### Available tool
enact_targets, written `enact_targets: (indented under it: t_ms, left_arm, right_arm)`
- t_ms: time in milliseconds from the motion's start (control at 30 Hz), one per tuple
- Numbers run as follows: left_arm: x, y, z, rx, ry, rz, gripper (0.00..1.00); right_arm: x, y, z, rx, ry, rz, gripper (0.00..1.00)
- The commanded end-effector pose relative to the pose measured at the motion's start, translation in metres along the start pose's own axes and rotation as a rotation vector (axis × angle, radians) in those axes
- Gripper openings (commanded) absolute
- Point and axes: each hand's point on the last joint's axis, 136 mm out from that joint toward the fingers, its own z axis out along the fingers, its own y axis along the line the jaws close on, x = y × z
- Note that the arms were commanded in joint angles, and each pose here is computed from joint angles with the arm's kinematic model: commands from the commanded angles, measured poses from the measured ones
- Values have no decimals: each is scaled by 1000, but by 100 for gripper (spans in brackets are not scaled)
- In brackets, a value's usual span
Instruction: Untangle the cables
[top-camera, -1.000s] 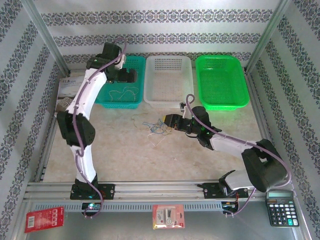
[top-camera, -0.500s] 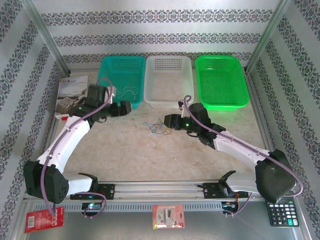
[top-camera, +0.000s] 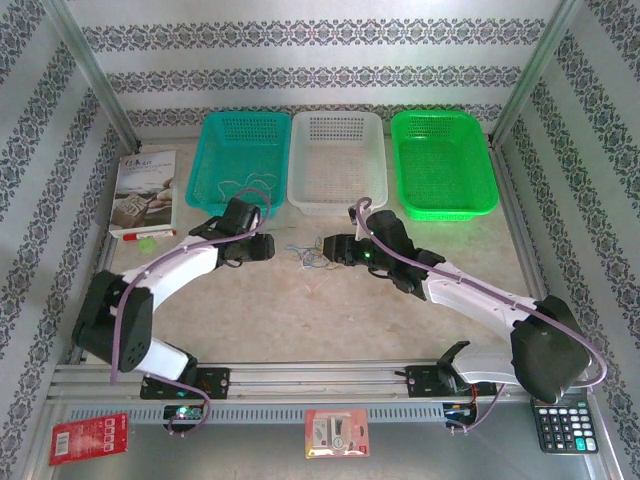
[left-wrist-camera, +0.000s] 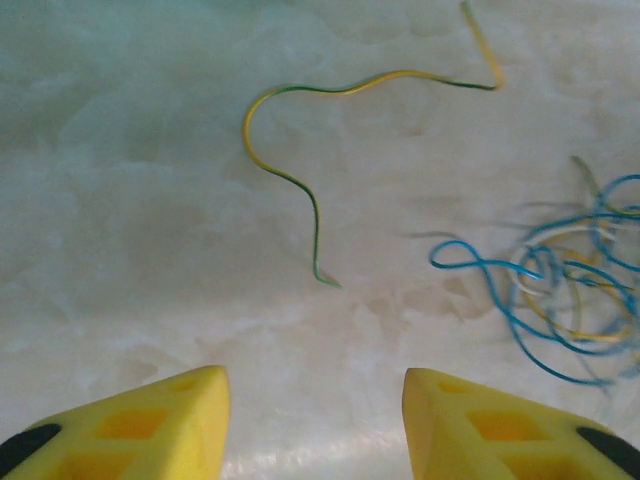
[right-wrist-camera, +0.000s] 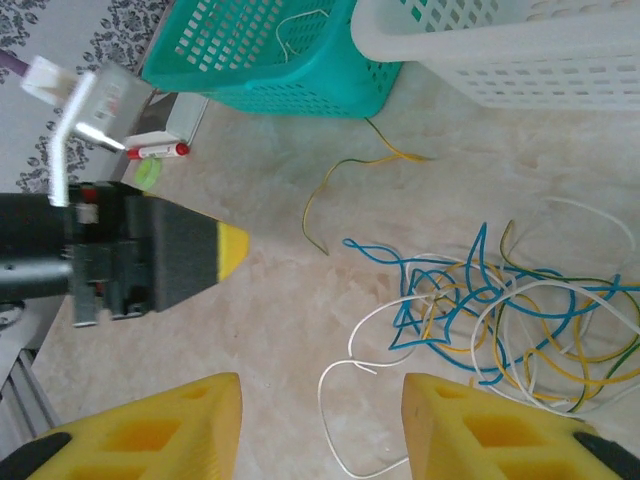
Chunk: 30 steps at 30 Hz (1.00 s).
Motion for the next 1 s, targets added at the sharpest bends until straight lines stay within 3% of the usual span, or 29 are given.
enact_targets:
  t_ms: [0, 533, 967]
  left_arm:
    - [-20, 1, 11, -86, -75, 2, 47]
    - [-29, -3, 55, -177, -78, -5, 37]
    - [-21, 4, 76, -237, -36, 26, 21]
  right_arm:
    - [0, 0, 0, 15, -15, -25, 47]
    - [2, -2, 1, 15, -13, -42, 47]
    - [-1, -4, -3, 16, -28, -41, 47]
